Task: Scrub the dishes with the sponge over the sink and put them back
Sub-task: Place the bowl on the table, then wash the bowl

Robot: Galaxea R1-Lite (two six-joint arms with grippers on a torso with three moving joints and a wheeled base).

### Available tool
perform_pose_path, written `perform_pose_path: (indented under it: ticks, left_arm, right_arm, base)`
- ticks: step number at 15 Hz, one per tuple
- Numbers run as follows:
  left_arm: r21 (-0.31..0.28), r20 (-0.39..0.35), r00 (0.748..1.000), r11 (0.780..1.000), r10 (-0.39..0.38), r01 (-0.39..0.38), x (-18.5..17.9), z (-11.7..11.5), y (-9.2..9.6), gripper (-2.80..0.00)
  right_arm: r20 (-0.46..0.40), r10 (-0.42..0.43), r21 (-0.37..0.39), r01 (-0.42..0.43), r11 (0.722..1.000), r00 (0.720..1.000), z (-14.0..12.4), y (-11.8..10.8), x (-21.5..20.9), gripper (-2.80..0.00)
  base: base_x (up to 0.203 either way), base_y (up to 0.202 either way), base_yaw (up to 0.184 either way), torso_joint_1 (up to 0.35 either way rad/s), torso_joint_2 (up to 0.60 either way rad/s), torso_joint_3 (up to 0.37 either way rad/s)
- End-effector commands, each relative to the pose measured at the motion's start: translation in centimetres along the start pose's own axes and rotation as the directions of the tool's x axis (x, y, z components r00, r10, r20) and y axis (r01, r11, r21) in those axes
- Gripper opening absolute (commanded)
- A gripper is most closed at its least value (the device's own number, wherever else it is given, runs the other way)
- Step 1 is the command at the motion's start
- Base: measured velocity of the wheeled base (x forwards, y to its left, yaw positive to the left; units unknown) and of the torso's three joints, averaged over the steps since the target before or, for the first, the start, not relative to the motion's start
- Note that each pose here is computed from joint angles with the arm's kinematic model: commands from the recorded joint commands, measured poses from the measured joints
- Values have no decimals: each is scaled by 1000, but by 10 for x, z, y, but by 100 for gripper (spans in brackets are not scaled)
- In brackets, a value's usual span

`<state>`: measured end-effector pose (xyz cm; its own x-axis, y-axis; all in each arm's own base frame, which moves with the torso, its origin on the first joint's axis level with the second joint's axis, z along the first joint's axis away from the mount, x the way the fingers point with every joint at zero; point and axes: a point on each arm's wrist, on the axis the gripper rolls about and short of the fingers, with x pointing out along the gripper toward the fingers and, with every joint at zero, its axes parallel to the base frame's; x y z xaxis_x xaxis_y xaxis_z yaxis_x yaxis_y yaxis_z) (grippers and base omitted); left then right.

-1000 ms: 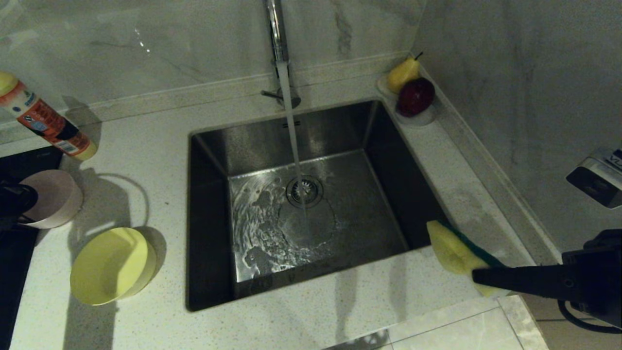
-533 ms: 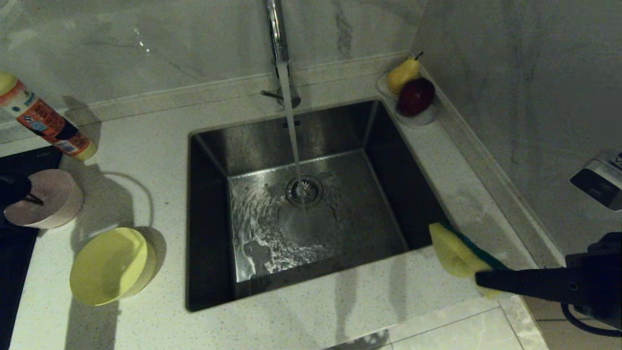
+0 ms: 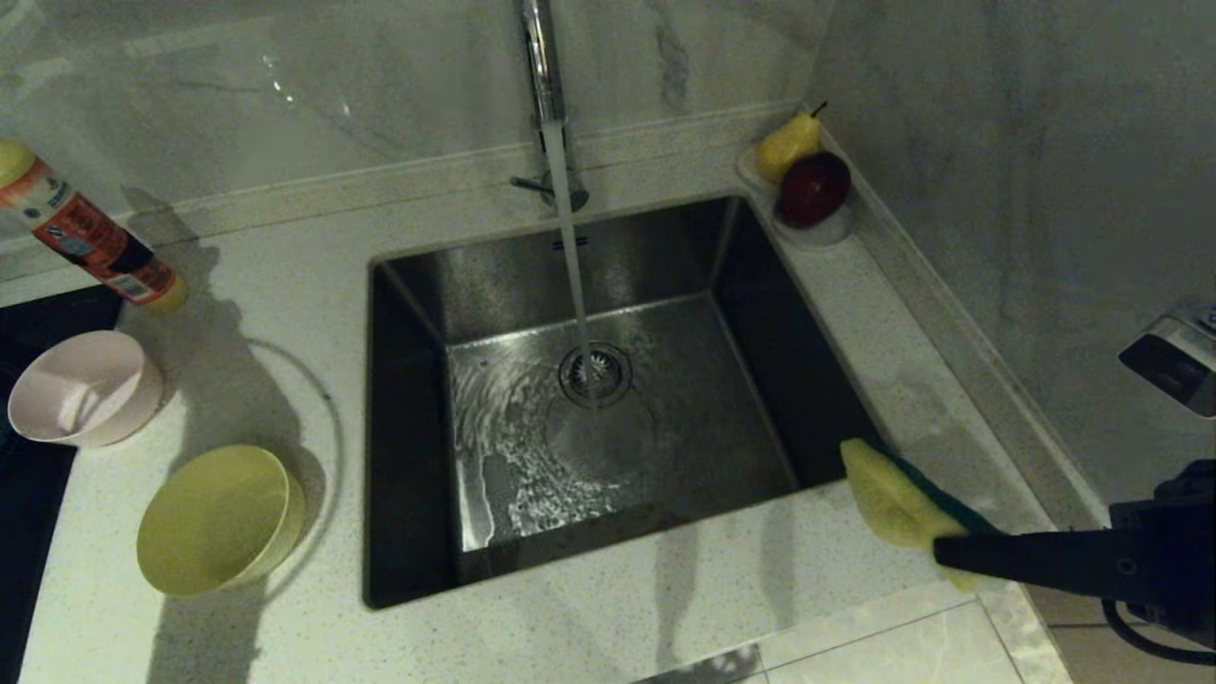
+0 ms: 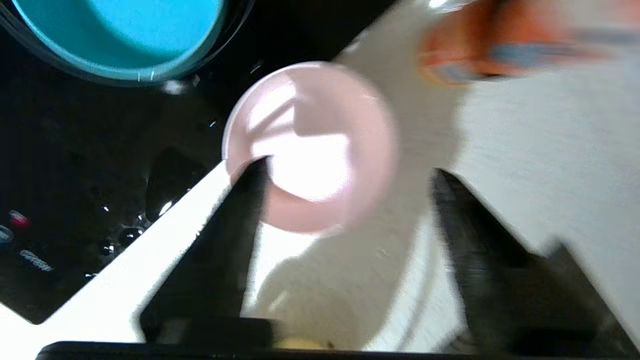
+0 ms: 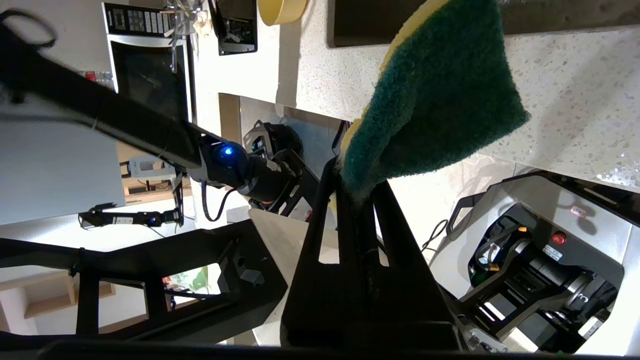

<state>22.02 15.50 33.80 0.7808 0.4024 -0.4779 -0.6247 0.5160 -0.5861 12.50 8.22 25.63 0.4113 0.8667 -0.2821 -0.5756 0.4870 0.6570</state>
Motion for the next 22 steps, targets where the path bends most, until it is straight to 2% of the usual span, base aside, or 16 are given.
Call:
perform_pose_path:
  ticks: [1,3,6,8,9,10,14,15,18,20,22]
  left_arm:
    - [56,83,994,997,-66,62,-50,0,-9,-280]
    - [133,58,997,990,-58,50,-73,-9,-7,-280]
    - [231,-46,998,972,-36,46,-92,-29,-5,-280]
    - [229,-116,990,968,-82,107,-99,-35,-4,-280]
    - [223,-171,981,967,-89,126,-102,-41,-1,-280]
    - [241,-215,973,962,-80,132,-101,-47,2,-280]
    - [392,-353,936,909,7,141,-82,-76,24,-280]
    - [426,-385,922,893,36,143,-75,-83,29,0]
    - [515,-455,885,839,97,173,-55,-104,48,0]
    - [568,-455,883,802,120,183,-42,-116,58,0]
    - [606,-446,881,777,157,168,-32,-127,64,0]
  right_arm:
    - [-5,-3,7,3,1000,1000,0,-1,0,-280]
    - [-15,-11,15,11,1000,1000,-1,-3,3,-280]
    - [-18,-14,20,15,1000,1000,-1,-4,4,-280]
    - [-21,-16,23,17,1000,1000,-2,-5,4,-280]
    - [-18,-16,23,17,1000,1000,-2,-4,3,-280]
    - [-17,-15,21,16,1000,1000,-2,-3,2,-280]
    - [-21,-19,26,20,999,1000,-5,-5,1,-280]
    - [-23,-20,27,21,999,1000,-5,-5,2,-280]
    - [-28,-24,30,25,999,999,-5,-7,4,-280]
    - [-32,-27,32,28,999,999,-5,-8,5,-280]
    - [-31,-31,32,32,999,999,-4,-10,6,-280]
  base:
    - [0,0,0,0,0,0]
    - [0,0,0,0,0,0]
    - [0,0,0,0,0,0]
    - [0,0,0,0,0,0]
    - [0,0,0,0,0,0]
    - [0,0,0,0,0,0]
    - [0,0,0,0,0,0]
    - [0,0,0,0,0,0]
    - [0,0,0,0,0,0]
    - [0,0,0,0,0,0]
    - [0,0,0,0,0,0]
